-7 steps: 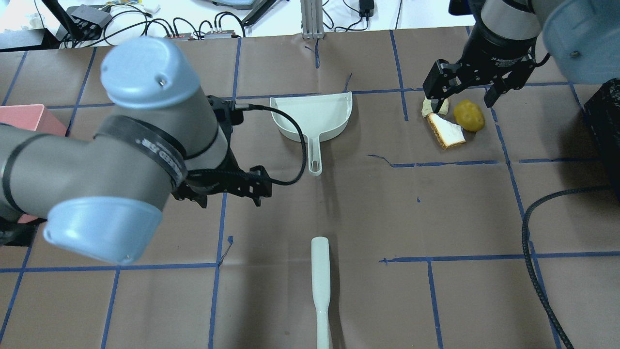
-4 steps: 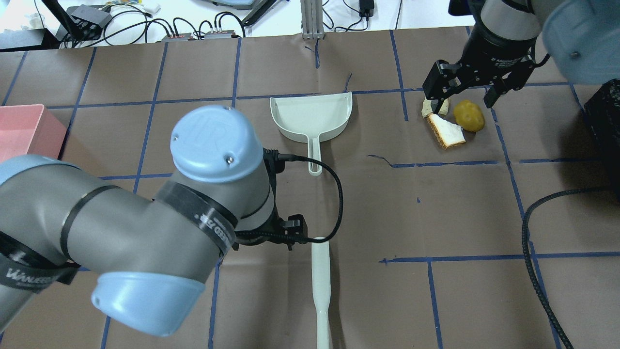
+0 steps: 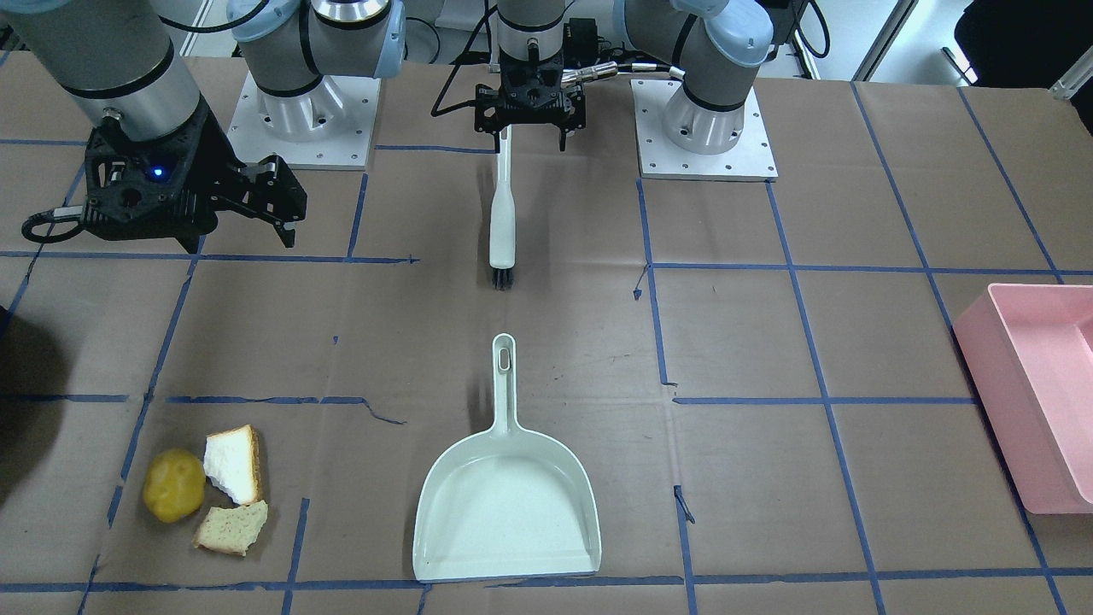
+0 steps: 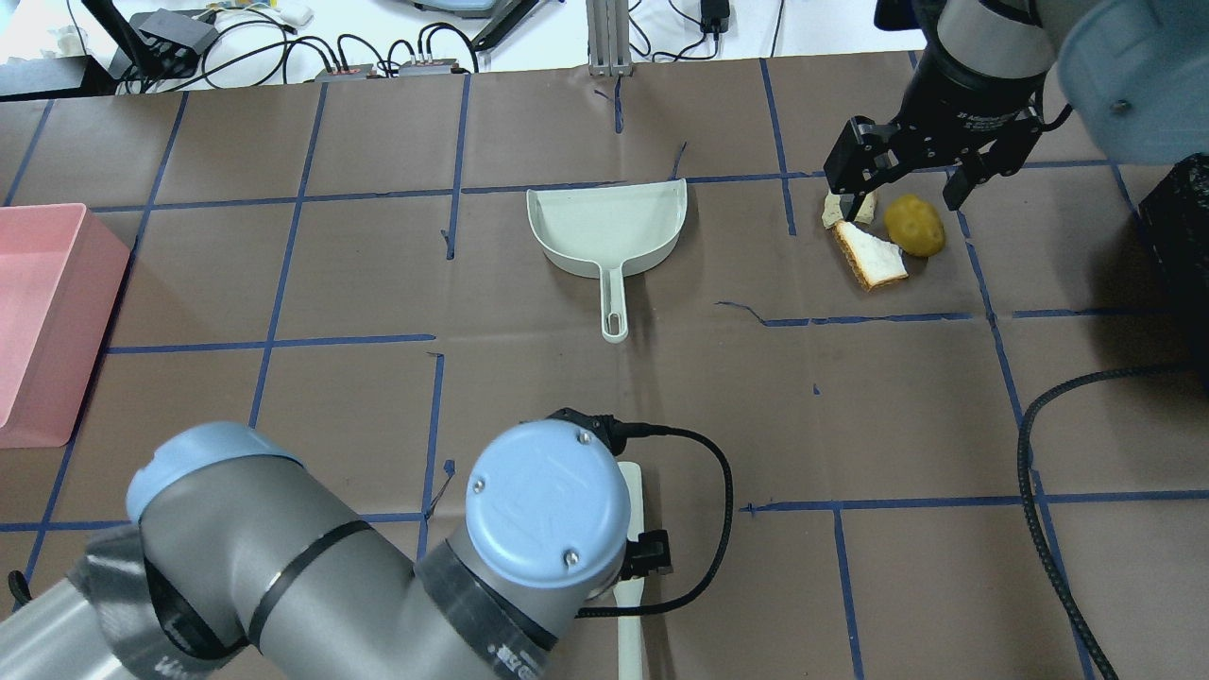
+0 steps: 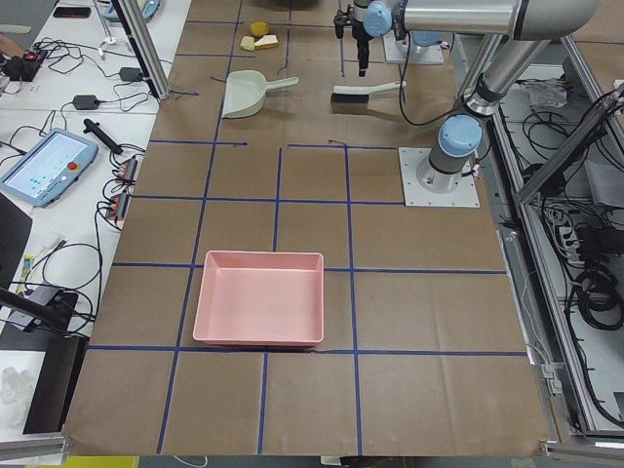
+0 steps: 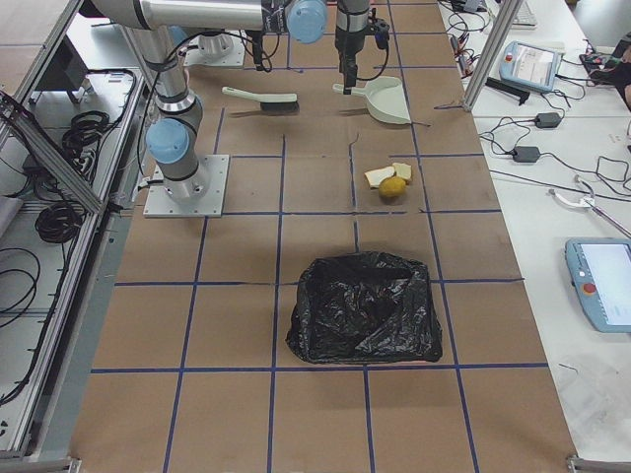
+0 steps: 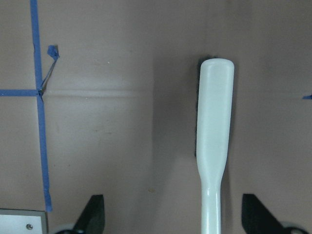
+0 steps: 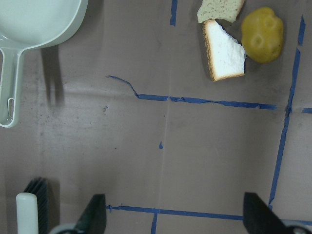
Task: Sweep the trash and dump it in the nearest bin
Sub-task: 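Lower the left gripper and close it on the white brush handle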
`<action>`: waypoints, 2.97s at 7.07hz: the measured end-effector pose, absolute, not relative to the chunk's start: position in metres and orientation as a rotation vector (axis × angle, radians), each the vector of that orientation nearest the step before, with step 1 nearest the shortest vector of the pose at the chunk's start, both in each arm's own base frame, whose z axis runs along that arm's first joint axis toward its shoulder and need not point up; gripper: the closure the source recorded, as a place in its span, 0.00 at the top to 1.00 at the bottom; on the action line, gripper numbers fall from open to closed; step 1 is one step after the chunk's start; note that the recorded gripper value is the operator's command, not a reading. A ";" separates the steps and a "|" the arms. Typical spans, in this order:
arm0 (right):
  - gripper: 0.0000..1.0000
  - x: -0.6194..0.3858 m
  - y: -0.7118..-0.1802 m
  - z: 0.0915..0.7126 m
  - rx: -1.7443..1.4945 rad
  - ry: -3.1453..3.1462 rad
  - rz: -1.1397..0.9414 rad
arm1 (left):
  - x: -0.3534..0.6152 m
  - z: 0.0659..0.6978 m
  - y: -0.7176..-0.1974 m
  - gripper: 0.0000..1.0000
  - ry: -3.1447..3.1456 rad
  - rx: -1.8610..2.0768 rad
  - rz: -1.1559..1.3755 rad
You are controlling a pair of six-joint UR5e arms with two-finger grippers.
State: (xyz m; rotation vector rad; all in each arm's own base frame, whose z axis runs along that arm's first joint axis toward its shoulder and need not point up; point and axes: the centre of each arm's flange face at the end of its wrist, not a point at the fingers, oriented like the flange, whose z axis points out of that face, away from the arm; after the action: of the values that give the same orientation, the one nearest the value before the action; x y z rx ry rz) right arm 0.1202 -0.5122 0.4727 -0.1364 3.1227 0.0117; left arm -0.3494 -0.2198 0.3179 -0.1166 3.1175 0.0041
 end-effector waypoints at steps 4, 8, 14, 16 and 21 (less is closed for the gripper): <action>1.00 0.120 -0.512 0.472 -0.136 3.123 0.012 | -0.361 0.273 -0.184 0.98 3.109 -0.043 0.019; 1.00 0.120 -0.512 0.472 -0.136 3.123 0.013 | -0.379 0.260 -0.183 0.99 3.145 0.023 -0.039; 1.00 0.120 -0.512 0.472 -0.136 3.123 0.012 | -0.381 0.224 -0.161 0.87 3.150 0.077 -0.120; 1.00 0.120 -0.512 0.472 -0.136 3.123 0.012 | -0.379 0.221 -0.158 0.71 3.153 -0.002 -0.101; 1.00 0.120 -0.513 0.472 -0.134 3.122 0.013 | -0.368 0.222 -0.139 0.64 3.151 -0.009 -0.111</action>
State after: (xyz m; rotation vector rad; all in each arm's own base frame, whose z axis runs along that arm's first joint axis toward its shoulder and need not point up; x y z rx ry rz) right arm 0.1195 -0.5126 0.4718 -0.1340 3.1216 0.0125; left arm -0.3675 -0.1392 0.2216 -0.0095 3.1514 -0.1115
